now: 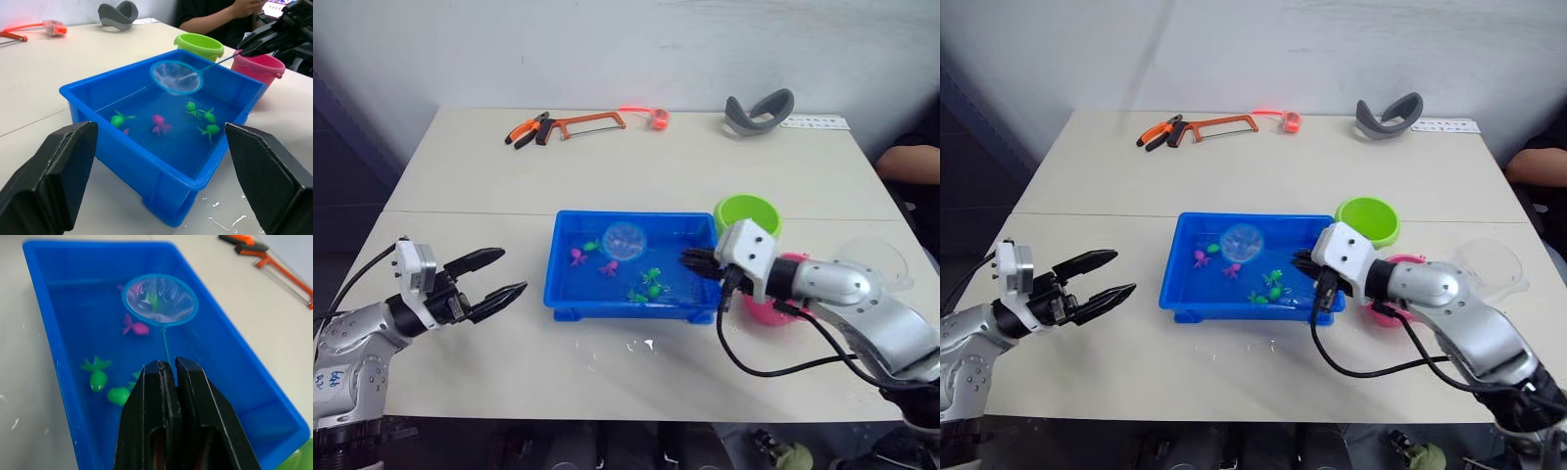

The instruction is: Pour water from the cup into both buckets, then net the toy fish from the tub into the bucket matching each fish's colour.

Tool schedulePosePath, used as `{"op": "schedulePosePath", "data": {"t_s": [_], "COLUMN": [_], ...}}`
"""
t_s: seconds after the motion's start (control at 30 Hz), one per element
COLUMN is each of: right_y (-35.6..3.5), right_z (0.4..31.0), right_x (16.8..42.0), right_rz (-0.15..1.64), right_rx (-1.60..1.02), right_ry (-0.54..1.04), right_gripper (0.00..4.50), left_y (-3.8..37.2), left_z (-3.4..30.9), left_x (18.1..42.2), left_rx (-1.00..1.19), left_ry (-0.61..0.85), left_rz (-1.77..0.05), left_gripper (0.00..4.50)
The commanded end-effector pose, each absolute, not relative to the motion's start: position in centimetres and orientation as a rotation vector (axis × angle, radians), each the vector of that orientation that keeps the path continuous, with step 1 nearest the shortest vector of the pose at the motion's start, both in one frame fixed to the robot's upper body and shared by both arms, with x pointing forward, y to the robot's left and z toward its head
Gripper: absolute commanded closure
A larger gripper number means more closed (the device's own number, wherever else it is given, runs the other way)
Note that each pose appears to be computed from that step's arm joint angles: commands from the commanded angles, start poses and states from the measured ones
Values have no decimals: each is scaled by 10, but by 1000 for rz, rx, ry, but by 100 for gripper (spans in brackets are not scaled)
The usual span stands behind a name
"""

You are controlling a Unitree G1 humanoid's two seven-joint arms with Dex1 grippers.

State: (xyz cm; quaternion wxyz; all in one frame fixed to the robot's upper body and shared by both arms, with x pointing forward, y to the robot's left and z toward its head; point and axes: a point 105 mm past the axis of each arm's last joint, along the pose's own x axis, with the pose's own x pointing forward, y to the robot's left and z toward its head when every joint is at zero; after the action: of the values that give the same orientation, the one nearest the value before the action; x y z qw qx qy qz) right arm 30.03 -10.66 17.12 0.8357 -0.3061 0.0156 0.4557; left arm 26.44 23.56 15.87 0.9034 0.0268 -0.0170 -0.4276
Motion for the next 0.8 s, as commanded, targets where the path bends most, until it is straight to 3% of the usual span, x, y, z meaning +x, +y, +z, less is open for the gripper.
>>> {"op": "schedulePosePath", "data": {"t_s": [0.03, 0.53, 0.8], "right_y": [-112, -96, -78], "right_z": [174, 161, 155], "right_x": [309, 336, 320], "right_rz": [918, 891, 1006], "right_rx": [-722, -953, -915], "right_ry": [30, 47, 48], "right_gripper": [450, 450, 450], "left_y": [230, 216, 216], "left_z": [169, 168, 173], "left_x": [256, 265, 268], "left_rx": [88, 168, 182], "left_ry": [-55, -3, -5], "left_rz": [-927, -1052, -1059], "left_gripper": [2, 2, 2]}}
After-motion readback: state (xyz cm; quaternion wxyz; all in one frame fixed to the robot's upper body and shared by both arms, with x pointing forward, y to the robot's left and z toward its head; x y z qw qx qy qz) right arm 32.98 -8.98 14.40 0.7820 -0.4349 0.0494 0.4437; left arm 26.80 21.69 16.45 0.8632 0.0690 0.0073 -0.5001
